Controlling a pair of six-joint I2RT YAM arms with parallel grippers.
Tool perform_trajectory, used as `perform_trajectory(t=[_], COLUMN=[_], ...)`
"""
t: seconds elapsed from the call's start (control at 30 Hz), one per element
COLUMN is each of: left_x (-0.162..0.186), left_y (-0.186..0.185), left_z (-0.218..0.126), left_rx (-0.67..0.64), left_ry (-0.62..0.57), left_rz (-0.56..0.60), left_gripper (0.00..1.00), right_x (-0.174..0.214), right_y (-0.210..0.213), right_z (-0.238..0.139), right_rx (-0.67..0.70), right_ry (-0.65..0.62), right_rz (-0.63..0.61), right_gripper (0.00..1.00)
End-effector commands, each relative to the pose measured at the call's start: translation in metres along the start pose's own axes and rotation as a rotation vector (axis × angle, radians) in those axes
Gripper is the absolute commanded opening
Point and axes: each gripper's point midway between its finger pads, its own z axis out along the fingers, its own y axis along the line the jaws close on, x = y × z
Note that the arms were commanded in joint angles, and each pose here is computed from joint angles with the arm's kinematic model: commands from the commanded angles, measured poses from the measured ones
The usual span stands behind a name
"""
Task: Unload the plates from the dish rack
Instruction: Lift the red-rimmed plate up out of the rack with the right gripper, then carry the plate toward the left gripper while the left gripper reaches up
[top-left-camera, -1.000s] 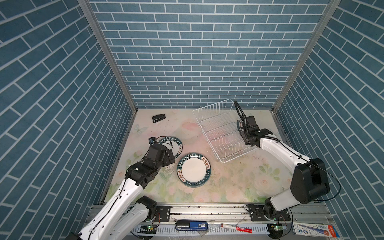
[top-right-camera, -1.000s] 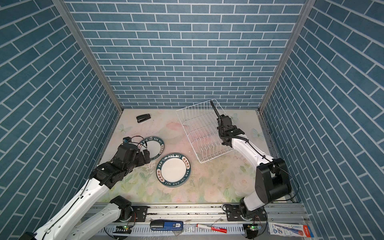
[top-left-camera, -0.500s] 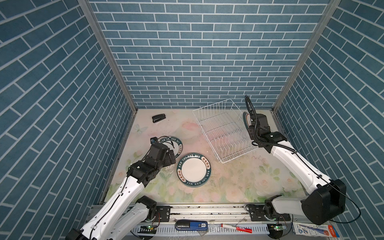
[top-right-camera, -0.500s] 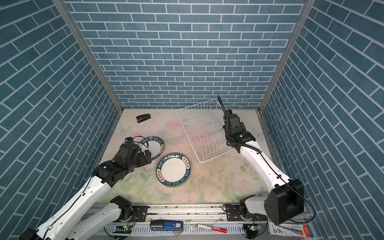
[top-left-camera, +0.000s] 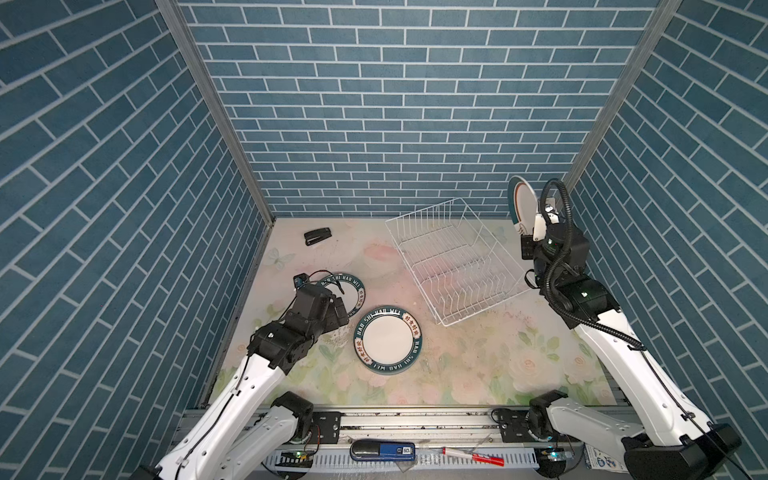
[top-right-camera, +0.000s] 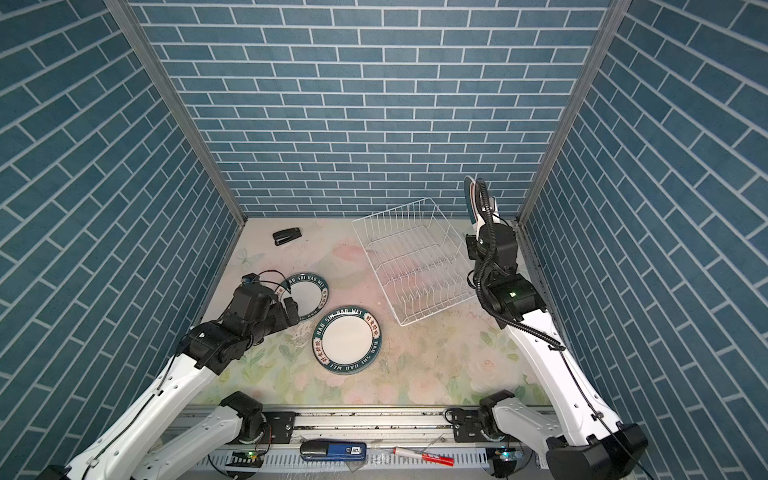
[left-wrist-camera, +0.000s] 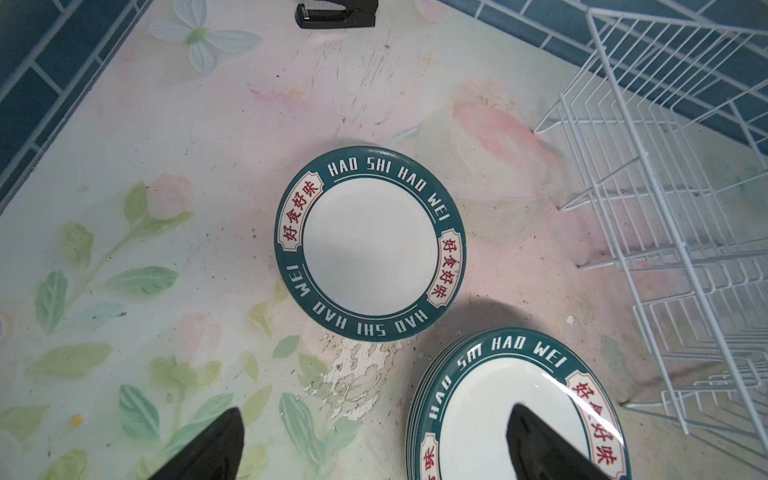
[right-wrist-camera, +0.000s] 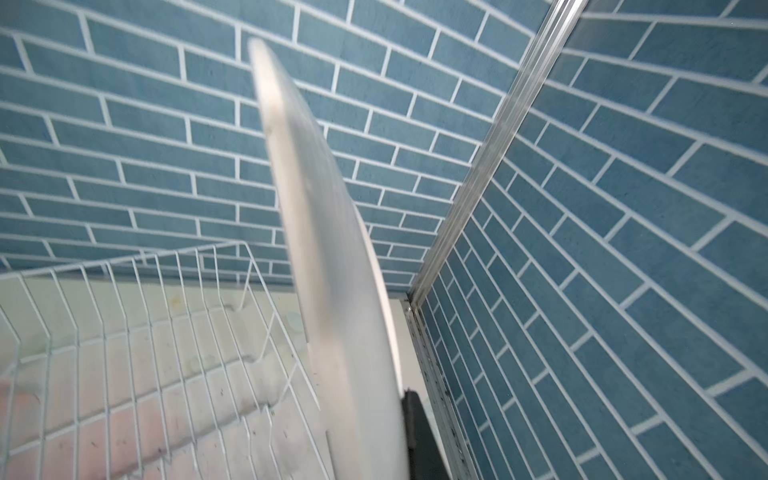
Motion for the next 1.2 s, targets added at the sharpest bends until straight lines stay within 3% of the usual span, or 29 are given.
perform_trajectory(t=[0.0, 0.07, 0.2, 0.43, 0.57, 0.8, 0.93, 1.17], left_x=[-0.008, -0.009, -0.014, -0.012, -0.013, -0.010, -0.010, -0.003], left_y=[0.001, -0.009, -0.004, -0.015, -0.032, -0.056, -0.059, -0.057], left_z=[-0.016, -0.017, -0.019, -0.013, -0.016, -0.021, -0.022, -0.008], left_rx=[0.026, 0.104, 0.084, 0.173, 0.258, 0.431, 0.456, 0.441], left_ry=[-0.039, -0.062, -0.099, -0.140, -0.139, -0.189, -0.211, -0.190], left_rz=[-0.043, -0.017, -0.016, -0.002, 0.040, 0.076, 0.099, 0.098], left_gripper=[0.99, 0.99, 0.99, 0.99, 0.99, 0.99, 0.99, 0.99], right_x=[-0.052, -0.044, -0.022, 0.007, 0.017, 0.056, 0.068, 0.086], right_y=[-0.014, -0.012, -0.004, 0.058, 0.103, 0.151, 0.179, 0.243], right_z=[-0.005, 0.002, 0.016, 0.019, 0.008, -0.002, -0.012, -0.043], right_rx=[-0.023, -0.069, -0.201, -0.530, -0.785, -0.994, -1.119, -1.217], right_ry=[-0.185, -0.204, -0.239, -0.043, 0.105, 0.317, 0.412, 0.624], right_rz=[0.278, 0.432, 0.737, 0.960, 1.078, 1.192, 1.248, 1.199], right_gripper=[0.00, 0.00, 0.00, 0.00, 0.00, 0.00, 0.00, 0.00])
